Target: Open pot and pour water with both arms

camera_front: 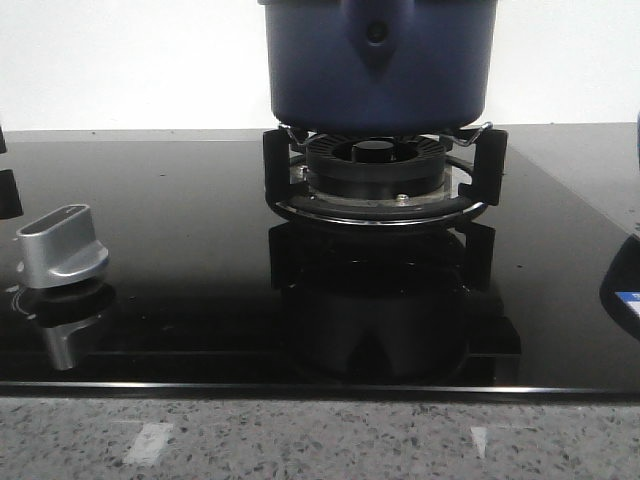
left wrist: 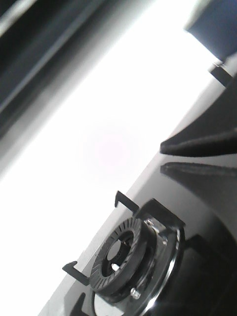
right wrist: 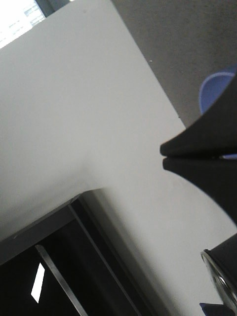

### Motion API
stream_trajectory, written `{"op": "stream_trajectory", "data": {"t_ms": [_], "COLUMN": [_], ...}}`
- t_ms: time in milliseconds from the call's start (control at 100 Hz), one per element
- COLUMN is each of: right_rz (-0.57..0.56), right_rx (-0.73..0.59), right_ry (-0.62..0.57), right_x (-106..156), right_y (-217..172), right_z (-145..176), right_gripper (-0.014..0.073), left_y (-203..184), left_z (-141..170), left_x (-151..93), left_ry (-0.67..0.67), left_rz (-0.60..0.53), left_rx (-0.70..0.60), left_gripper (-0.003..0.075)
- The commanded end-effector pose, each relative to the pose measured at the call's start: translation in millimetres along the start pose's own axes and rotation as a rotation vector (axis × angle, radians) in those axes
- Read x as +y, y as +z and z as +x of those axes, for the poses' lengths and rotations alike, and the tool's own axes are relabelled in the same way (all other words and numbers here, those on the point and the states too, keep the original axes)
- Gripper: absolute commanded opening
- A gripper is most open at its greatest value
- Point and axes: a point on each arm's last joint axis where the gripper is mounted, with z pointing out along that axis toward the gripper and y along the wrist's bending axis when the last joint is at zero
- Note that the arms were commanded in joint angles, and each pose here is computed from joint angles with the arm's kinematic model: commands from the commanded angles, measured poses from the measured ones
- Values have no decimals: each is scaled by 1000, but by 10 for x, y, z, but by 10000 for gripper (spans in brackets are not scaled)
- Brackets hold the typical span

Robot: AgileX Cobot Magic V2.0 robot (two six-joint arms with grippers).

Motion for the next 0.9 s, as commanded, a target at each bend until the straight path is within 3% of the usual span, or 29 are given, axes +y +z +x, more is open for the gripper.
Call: {"op": "stream_trajectory", "data": {"t_ms": [0,130,210,420,520,760,830,890], "right_rz": [15,-12,-33,-11,-42,-40,-36,-41], "right_rx": [26,65,130,492,553,657,678,674], "right_ry": [85,113,81,-227,-313,-457,-455,-447], "right_x": [5,139,259,537,650,715,724,736], "right_y": [-8,10,29,196,291,396,411,411], "right_z": [-5,-146,-251,-484,-621,-763,-767,-779], "right_gripper": [-74,-74,-74,-74,-74,-74,-53,5], "left_y": [-26,-27,-25,86,205,480,551,604], "left_z": [-39,-97,-170,-467,-577,-631,-598,-558], "left_x": [25,-82,-197,-578,-771,-1096,-1159,-1202], "left_ry": [-58,-57,16,340,499,560,563,582], "left_rz": [15,31,51,125,188,337,374,408], "left_rx": [-90,-35,14,164,265,398,414,413], "left_gripper": [-20,-20,-20,-20,-20,-15,39,139]}}
